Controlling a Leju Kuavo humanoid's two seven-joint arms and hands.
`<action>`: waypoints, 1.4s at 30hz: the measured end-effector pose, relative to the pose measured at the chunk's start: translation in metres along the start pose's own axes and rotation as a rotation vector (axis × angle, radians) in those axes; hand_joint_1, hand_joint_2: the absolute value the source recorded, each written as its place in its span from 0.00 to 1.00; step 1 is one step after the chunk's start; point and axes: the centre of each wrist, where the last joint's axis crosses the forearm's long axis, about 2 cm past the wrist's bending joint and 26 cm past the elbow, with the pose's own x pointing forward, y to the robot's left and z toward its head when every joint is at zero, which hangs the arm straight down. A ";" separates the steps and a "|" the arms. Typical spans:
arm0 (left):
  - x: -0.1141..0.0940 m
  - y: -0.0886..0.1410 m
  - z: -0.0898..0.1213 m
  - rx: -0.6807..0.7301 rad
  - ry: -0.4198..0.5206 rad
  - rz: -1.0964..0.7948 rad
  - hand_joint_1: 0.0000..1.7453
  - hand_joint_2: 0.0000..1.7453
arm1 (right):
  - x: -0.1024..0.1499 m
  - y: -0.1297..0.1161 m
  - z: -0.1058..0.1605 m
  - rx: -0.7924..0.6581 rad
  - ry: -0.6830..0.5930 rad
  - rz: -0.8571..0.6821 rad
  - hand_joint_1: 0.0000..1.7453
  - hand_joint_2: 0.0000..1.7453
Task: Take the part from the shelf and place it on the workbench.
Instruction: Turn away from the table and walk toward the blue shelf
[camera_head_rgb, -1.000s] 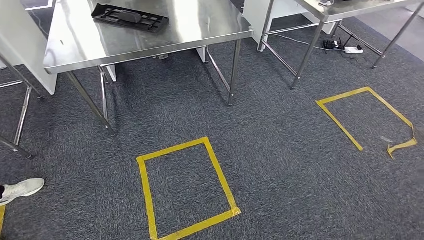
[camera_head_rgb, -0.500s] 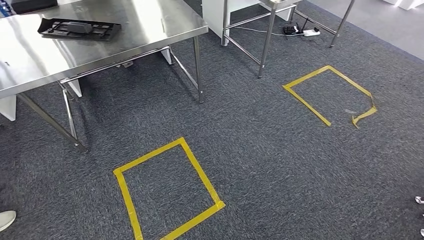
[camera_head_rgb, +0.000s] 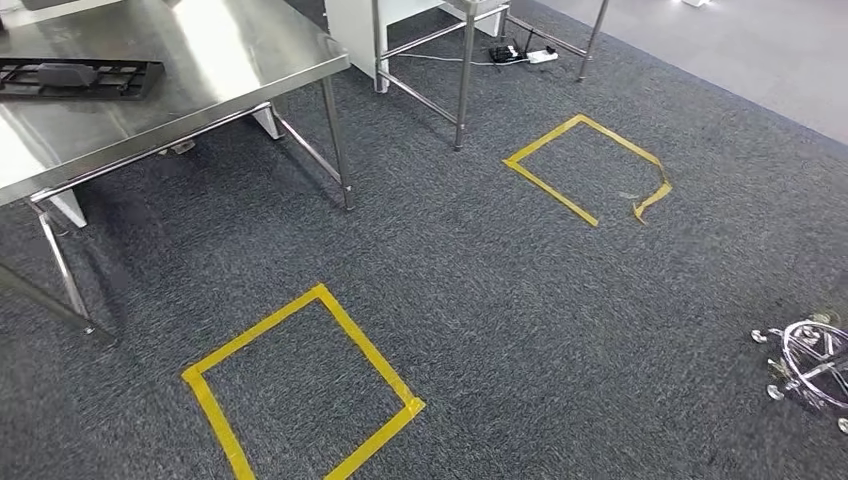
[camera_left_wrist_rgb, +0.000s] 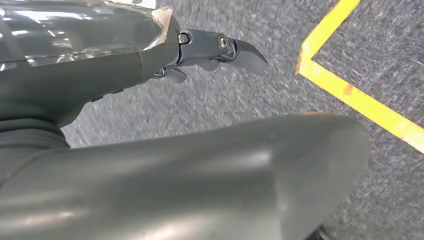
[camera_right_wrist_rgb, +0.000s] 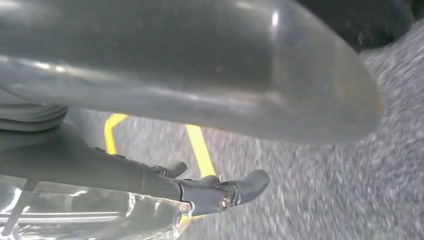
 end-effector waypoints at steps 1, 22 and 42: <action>-0.003 0.002 0.000 0.008 0.003 0.005 0.00 0.00 | 0.001 0.003 0.000 0.007 0.000 -0.006 0.00 0.00; 0.026 0.016 -0.011 -0.013 0.015 -0.014 0.00 0.00 | 0.008 0.002 0.000 -0.039 0.023 -0.111 0.00 0.00; 0.020 -0.004 -0.006 -0.036 0.009 0.010 0.00 0.00 | -0.003 -0.018 -0.001 -0.080 -0.015 -0.085 0.00 0.00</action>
